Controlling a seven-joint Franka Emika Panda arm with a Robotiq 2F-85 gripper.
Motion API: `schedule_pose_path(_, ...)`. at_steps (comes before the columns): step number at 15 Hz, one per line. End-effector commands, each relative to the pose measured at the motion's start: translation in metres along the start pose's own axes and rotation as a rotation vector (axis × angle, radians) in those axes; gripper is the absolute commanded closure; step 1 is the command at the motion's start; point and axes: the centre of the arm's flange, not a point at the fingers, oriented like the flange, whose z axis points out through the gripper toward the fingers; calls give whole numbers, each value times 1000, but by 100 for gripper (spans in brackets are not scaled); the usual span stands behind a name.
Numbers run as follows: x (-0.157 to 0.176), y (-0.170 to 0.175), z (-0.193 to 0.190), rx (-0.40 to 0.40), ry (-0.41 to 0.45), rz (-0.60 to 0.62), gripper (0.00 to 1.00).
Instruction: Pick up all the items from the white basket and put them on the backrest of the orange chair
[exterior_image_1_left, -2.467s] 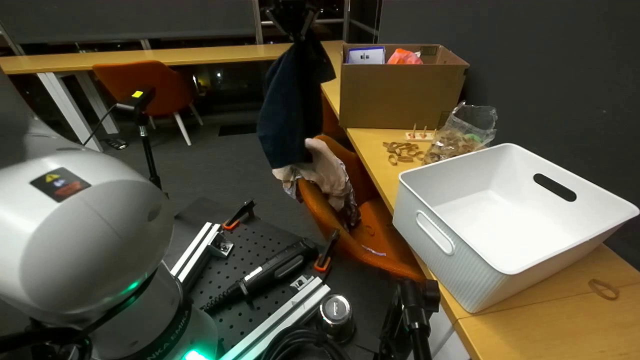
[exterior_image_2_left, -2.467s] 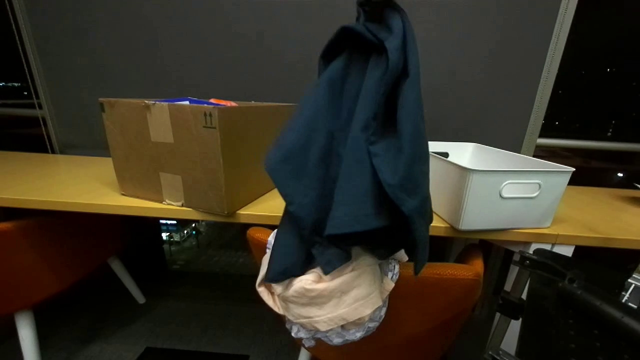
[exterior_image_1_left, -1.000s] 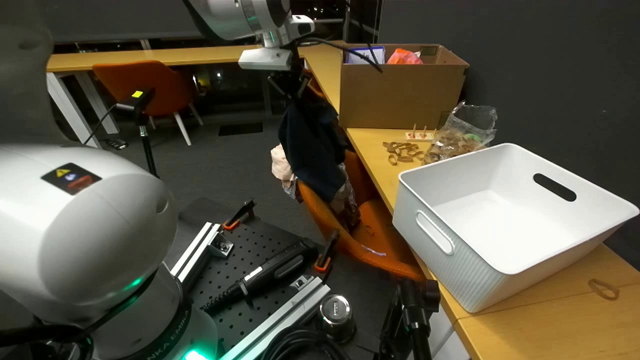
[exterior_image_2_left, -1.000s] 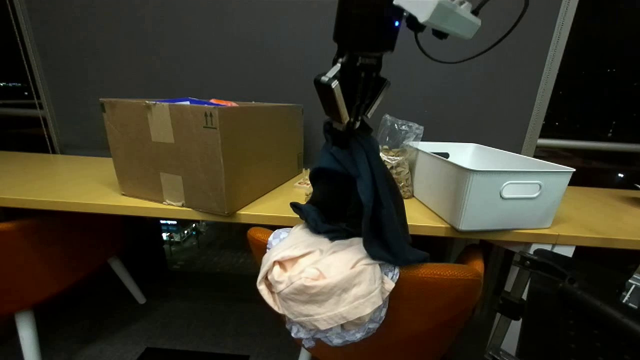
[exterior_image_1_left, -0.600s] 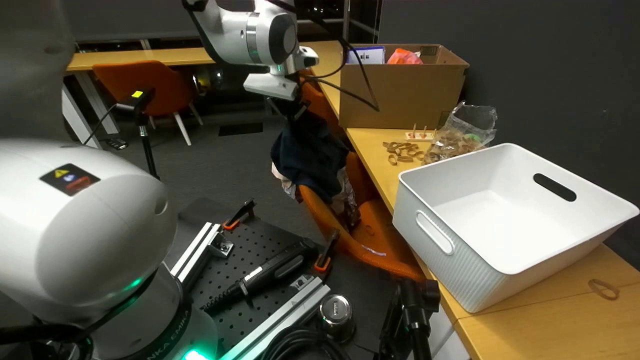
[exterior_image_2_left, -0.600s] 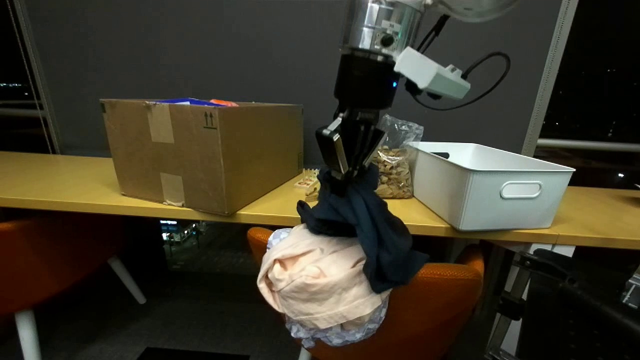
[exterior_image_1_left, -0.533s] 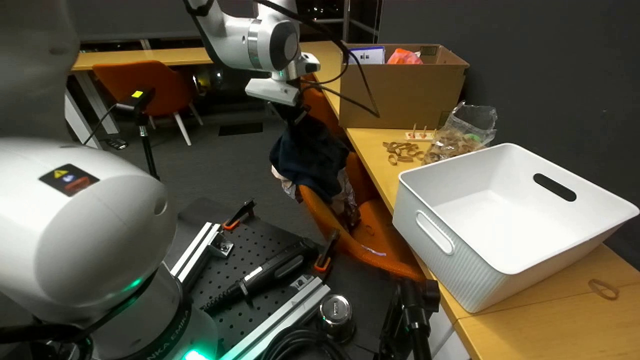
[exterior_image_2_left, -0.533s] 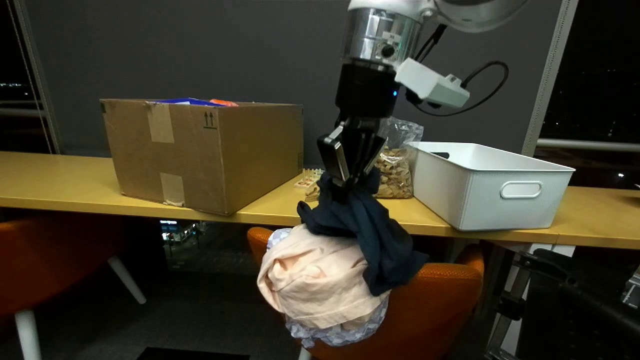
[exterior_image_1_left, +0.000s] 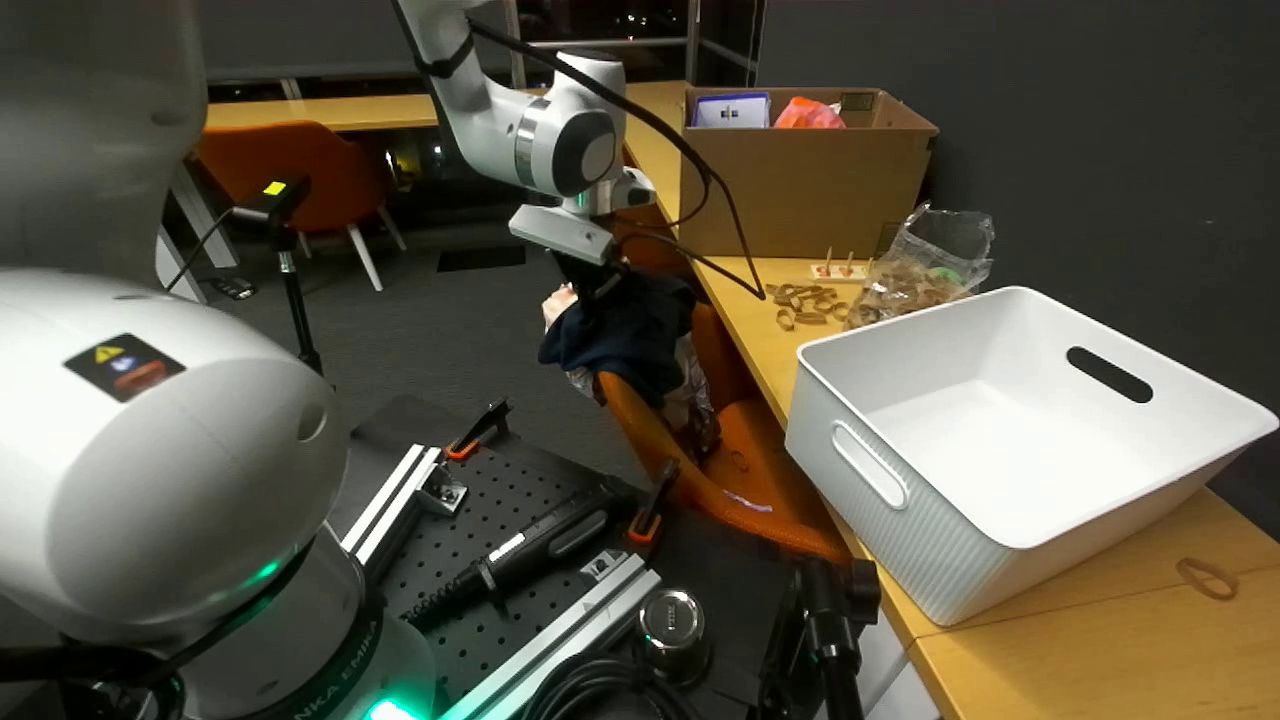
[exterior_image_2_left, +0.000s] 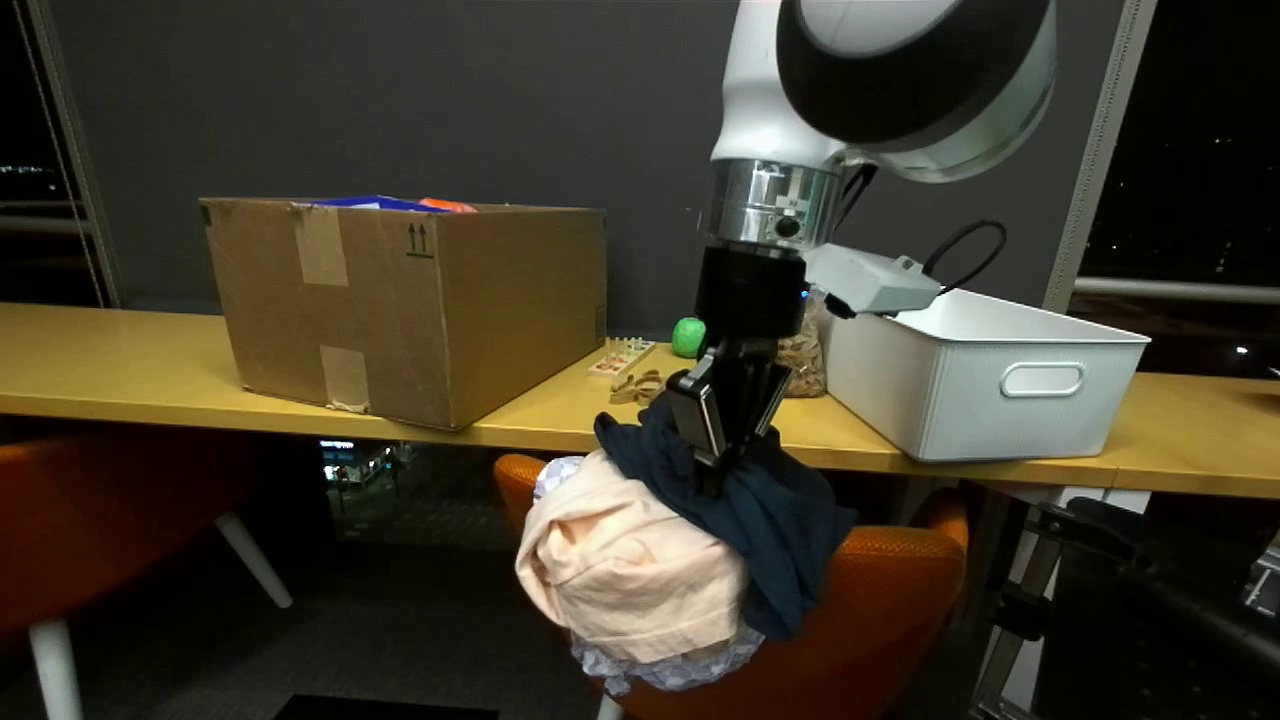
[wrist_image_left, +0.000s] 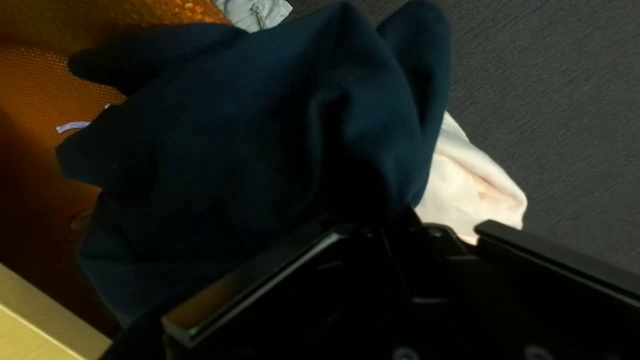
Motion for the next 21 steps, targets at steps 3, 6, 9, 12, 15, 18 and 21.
schedule_pose_path(3, 8, -9, -22, 27, 16, 10, 40)
schedule_pose_path(6, 10, -15, -60, -52, 42, 10, 19)
schedule_pose_path(9, 10, -12, -110, -88, 97, 28, 1)
schedule_pose_path(12, 9, 3, -169, -125, 165, 55, 0)
schedule_pose_path(15, 7, 30, -227, -178, 233, 100, 0)
schedule_pose_path(18, -3, 76, -280, -239, 310, 176, 0)
schedule_pose_path(21, -7, 127, -309, -264, 402, 276, 0)
